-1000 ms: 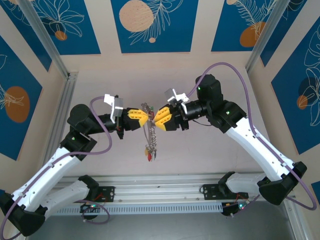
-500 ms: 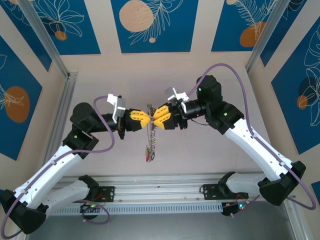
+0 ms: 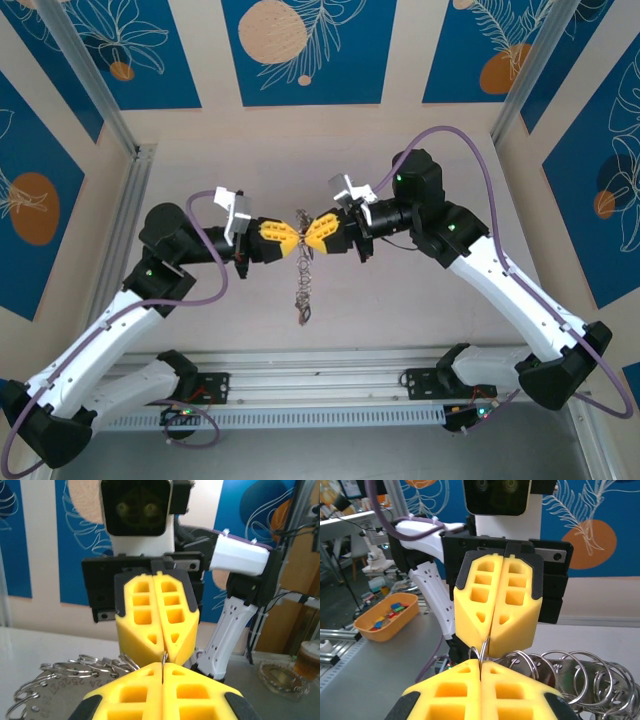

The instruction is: Put the keys on the keyring

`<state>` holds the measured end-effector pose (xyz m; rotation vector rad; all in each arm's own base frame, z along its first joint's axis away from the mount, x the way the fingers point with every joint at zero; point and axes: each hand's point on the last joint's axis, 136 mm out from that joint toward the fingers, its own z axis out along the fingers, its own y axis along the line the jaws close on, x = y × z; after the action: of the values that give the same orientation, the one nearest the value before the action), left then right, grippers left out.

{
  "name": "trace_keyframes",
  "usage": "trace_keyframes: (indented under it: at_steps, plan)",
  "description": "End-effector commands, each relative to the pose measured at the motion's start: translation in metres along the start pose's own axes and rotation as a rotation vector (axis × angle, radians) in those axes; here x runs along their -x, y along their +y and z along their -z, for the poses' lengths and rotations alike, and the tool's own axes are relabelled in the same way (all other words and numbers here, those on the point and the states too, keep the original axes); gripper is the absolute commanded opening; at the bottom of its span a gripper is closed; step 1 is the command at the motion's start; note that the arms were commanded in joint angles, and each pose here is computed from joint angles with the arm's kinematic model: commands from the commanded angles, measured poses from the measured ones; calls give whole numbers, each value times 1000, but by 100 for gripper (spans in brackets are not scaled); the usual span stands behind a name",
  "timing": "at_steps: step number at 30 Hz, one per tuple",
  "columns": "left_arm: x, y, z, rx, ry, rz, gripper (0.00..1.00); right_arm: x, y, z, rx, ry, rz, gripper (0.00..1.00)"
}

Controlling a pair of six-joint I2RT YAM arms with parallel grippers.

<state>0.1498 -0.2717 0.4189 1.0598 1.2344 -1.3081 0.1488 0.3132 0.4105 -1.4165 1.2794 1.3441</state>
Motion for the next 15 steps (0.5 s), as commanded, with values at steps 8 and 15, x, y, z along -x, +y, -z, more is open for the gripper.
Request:
trace_keyframes:
  at_steps: [8,15]
  plan:
    - [8,1,30,218,277,-189,28,-6,-13,2,-193,196,112,0]
    - [-4,-7,29,154,352,-184,28,0,2,-6,-127,248,151,0]
